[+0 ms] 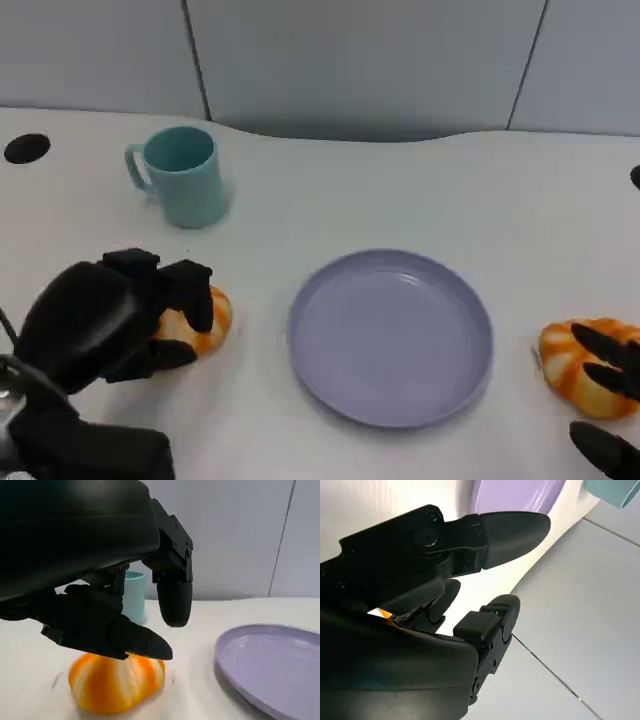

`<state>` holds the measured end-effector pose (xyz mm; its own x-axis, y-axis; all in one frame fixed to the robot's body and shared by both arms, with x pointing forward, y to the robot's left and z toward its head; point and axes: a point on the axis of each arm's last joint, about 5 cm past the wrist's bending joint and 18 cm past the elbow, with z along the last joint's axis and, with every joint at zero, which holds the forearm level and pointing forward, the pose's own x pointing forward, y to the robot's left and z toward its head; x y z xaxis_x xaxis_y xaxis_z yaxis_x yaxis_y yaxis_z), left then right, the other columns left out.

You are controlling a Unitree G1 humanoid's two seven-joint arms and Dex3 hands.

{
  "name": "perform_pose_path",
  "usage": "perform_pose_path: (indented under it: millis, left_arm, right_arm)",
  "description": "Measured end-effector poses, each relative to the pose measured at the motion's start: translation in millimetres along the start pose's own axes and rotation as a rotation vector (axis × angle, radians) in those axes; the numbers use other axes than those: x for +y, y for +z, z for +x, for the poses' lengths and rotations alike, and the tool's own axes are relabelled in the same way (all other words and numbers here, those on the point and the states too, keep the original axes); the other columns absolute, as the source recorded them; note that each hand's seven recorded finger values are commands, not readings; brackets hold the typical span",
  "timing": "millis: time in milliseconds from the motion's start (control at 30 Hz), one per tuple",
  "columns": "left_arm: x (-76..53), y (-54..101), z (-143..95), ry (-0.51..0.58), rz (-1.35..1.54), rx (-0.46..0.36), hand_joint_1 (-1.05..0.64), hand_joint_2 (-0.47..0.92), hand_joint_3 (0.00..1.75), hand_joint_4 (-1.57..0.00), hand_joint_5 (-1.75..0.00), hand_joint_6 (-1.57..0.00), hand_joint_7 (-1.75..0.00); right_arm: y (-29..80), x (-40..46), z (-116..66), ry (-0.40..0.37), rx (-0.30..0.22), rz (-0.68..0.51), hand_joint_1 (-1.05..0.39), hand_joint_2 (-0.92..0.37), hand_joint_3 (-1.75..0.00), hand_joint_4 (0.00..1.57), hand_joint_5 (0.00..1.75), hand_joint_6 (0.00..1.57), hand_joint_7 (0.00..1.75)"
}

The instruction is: Grasp the bread from the table and place it into the plate.

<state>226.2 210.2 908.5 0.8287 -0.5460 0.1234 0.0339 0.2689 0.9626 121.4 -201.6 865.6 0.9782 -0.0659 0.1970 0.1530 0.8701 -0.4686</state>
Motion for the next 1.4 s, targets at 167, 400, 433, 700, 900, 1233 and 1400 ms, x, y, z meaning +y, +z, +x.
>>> perform_pose_path:
  millis: [167,400,433,700,900,1233,1400]
  left_arm:
    - [22.1,4.1,21.2,-0.207,0.179,0.006,-0.71,0.9,0.0,-0.06,-0.3,-0.2,-0.01]
    - [32.9,2.5,45.6,-0.461,0.22,0.074,-0.72,0.86,0.0,0.0,-0.01,-0.01,0.0]
    - [33.5,0.9,50.9,-0.499,0.218,0.089,-0.72,0.85,0.0,0.0,0.0,0.0,0.0]
    - [14.6,-10.1,86.1,-0.708,0.204,0.173,-0.82,0.79,0.0,0.0,0.0,0.0,0.0]
    - [-5.2,-15.9,95.3,-0.786,0.264,0.222,-0.95,0.9,0.02,-0.02,-0.01,-0.03,-0.01]
    - [-21.3,-16.1,100.9,-0.753,0.306,0.284,-0.87,0.92,0.34,-0.06,-0.02,-0.06,0.0]
    - [-31.5,-15.2,97.8,-0.675,0.336,0.314,-0.51,0.92,0.13,-0.3,-0.08,-0.2,-0.05]
  right_arm:
    - [0.9,1.6,1.9,0.002,-0.015,0.003,-0.35,-0.92,-0.34,0.89,0.03,0.63,0.0]
    - [0.5,1.4,0.5,0.001,-0.006,0.003,-0.35,-0.92,-0.34,0.86,0.02,0.63,0.0]
    - [0.5,1.1,0.5,0.002,-0.007,0.0,-0.35,-0.92,-0.34,0.85,0.01,0.63,0.0]
    - [-0.7,-2.2,0.4,-0.005,0.006,0.035,-0.33,-0.92,-0.33,0.82,0.0,0.64,0.0]
    - [-1.0,-3.9,0.8,-0.005,0.004,0.027,-0.34,-0.92,-0.33,0.81,0.0,0.63,0.0]
    - [-1.6,-4.6,1.5,-0.015,-0.014,0.031,-0.35,-0.92,-0.32,0.82,0.01,0.63,0.0]
    - [-3.0,-4.5,0.7,-0.024,-0.022,0.055,-0.36,-0.92,-0.31,0.82,0.01,0.64,0.0]
